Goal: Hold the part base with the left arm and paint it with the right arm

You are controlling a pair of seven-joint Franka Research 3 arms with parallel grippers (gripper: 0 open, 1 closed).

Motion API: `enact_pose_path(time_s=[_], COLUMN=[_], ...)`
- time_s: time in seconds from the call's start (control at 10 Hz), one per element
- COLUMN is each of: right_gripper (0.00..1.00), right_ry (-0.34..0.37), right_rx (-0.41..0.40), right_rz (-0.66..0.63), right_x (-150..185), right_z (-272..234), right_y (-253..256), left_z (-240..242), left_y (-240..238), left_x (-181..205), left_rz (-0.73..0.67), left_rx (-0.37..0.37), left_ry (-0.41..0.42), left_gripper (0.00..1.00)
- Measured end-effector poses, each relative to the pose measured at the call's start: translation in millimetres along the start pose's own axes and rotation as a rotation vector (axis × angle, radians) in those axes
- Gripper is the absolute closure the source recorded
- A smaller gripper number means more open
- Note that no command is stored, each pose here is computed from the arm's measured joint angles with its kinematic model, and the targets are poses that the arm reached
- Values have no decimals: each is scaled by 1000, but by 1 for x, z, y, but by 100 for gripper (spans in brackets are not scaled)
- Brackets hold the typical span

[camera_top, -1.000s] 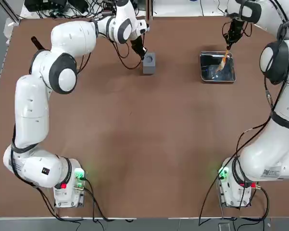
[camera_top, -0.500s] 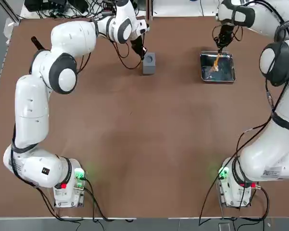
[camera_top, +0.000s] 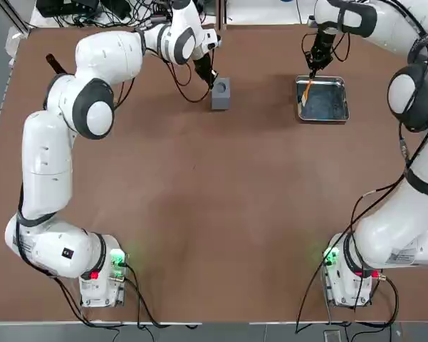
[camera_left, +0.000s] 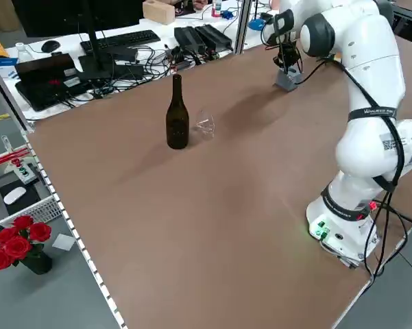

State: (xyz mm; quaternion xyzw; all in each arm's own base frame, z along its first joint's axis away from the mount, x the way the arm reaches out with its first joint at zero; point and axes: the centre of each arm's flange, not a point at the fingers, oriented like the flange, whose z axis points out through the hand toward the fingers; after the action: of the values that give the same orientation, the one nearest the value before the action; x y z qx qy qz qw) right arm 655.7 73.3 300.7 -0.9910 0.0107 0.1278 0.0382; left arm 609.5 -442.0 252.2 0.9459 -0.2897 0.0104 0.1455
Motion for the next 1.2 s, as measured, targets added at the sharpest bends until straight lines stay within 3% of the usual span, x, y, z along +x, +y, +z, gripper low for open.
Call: enact_pose_path(time_s=[0.2,0.6,0.9,1.2], right_gripper=[95,94,94,94], right_ry=[9,44,66,67], right_rx=[23,-6,-105,-108], right_rz=[-32,-111,-161,-176], right_x=[-1,2,1,5], right_z=[15,21,6,-33], right_y=[27,105,156,152], left_z=[0,0,0,0], left_y=[0,0,0,0], left_x=[0,0,0,0], left_rz=[0,0,0,0], left_rx=[0,0,0,0], left_ry=[0,0,0,0], left_gripper=[99,99,99,99])
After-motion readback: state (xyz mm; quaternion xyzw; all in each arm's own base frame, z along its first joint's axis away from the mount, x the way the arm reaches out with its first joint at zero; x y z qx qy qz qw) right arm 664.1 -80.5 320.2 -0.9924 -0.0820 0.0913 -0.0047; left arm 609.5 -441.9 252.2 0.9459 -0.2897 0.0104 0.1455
